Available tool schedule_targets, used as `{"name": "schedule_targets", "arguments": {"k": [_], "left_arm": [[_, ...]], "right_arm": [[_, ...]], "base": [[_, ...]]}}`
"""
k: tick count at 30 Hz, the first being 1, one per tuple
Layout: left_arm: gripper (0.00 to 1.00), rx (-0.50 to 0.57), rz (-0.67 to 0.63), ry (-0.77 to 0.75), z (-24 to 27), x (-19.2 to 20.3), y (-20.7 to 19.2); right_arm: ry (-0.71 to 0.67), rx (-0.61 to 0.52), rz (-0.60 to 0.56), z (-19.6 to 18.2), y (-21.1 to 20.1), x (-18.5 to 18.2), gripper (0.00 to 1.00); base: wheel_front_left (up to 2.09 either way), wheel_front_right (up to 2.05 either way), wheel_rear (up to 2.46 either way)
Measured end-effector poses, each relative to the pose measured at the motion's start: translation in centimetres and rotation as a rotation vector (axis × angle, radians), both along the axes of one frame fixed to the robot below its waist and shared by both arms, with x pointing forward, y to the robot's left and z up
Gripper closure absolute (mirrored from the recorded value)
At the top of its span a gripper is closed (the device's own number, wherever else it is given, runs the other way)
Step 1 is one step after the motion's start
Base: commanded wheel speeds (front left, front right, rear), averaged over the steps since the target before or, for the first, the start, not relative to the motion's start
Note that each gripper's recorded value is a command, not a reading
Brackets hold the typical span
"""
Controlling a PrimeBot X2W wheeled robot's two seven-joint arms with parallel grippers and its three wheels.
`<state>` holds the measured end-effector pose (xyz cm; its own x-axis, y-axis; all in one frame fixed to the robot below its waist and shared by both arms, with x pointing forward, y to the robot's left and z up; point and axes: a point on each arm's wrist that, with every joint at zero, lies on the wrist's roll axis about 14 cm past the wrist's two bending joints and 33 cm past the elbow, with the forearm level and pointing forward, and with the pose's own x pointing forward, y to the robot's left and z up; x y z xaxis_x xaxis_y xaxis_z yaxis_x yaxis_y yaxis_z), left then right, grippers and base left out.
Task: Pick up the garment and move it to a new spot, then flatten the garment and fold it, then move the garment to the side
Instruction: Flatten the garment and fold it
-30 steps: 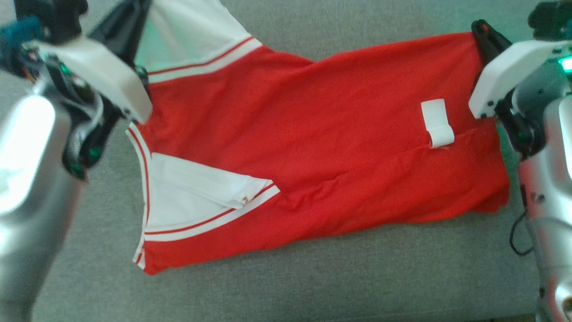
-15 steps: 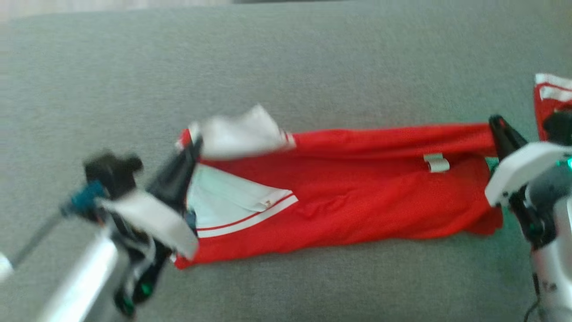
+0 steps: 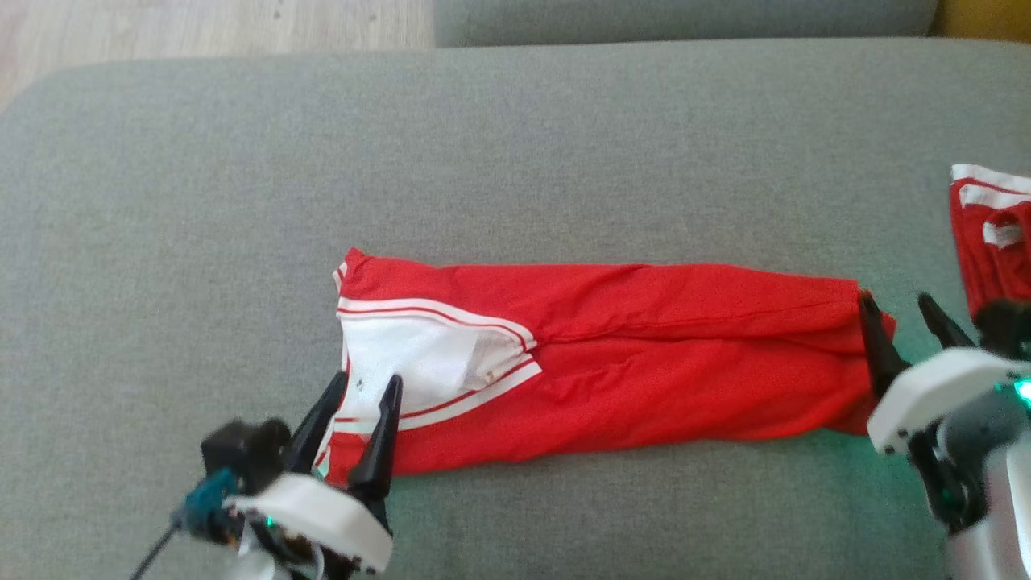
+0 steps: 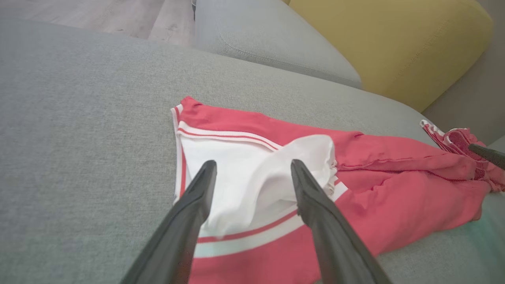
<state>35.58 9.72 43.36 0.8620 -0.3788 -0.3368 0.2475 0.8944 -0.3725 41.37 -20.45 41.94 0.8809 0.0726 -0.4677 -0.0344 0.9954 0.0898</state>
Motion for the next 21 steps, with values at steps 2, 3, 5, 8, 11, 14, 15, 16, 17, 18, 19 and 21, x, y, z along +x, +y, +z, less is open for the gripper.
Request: {"name": "schedule_targets", "arguments": {"k": [2,3,5,8,11,14,15,16,17,18,19,21], "left_arm": [[0.0,-0.003,0.035,-0.008,0.0,-0.6,0.4],[0.0,-0.004,0.06,-0.017,0.0,-0.8,0.7],[0.0,-0.013,0.137,-0.05,0.5,-1.0,1.7],[0.0,-0.018,0.207,-0.076,1.0,-1.6,2.6],[0.0,-0.012,0.244,-0.082,1.2,-2.2,3.2],[0.0,0.0,0.271,-0.094,1.5,-2.4,3.8],[0.0,0.002,0.281,-0.099,1.7,-2.4,4.0],[0.0,0.001,0.286,-0.103,1.8,-2.4,4.2],[0.0,0.004,0.294,-0.105,1.9,-2.4,4.3],[0.0,0.005,0.302,-0.107,2.0,-2.4,4.5],[0.0,0.006,0.311,-0.111,2.1,-2.5,4.8],[0.0,0.008,0.327,-0.116,2.3,-2.5,5.2]], "right_arm": [[-0.002,0.002,-0.02,0.1,-0.4,-0.8,0.0],[-0.003,0.007,-0.031,0.1,-0.6,-1.3,0.0],[-0.004,0.005,-0.041,0.1,-0.7,-2.2,0.0],[-0.012,0.018,-0.064,0.4,-0.9,-3.1,0.0],[-0.01,0.018,-0.067,0.5,-0.7,-3.2,0.0],[-0.004,0.018,-0.073,0.5,-0.5,-2.8,0.0],[0.002,0.018,-0.075,0.4,-0.5,-2.6,0.0],[0.011,0.014,-0.077,0.3,-0.6,-2.4,0.0],[0.022,0.012,-0.078,0.1,-0.6,-2.1,0.0],[0.037,0.012,-0.079,-0.2,-0.6,-1.9,0.0],[0.057,0.012,-0.08,-0.6,-0.6,-1.7,0.0],[0.11,0.006,-0.074,-1.7,-0.4,-1.6,0.0]], "base": [[0.0,0.0,0.0],[0.0,0.0,0.0],[0.0,0.0,0.0],[0.0,0.0,0.0],[0.0,0.0,0.0],[0.0,0.0,0.0],[0.0,0.0,0.0],[0.0,0.0,0.0],[0.0,0.0,0.0],[0.0,0.0,0.0],[0.0,0.0,0.0],[0.0,0.0,0.0]]}}
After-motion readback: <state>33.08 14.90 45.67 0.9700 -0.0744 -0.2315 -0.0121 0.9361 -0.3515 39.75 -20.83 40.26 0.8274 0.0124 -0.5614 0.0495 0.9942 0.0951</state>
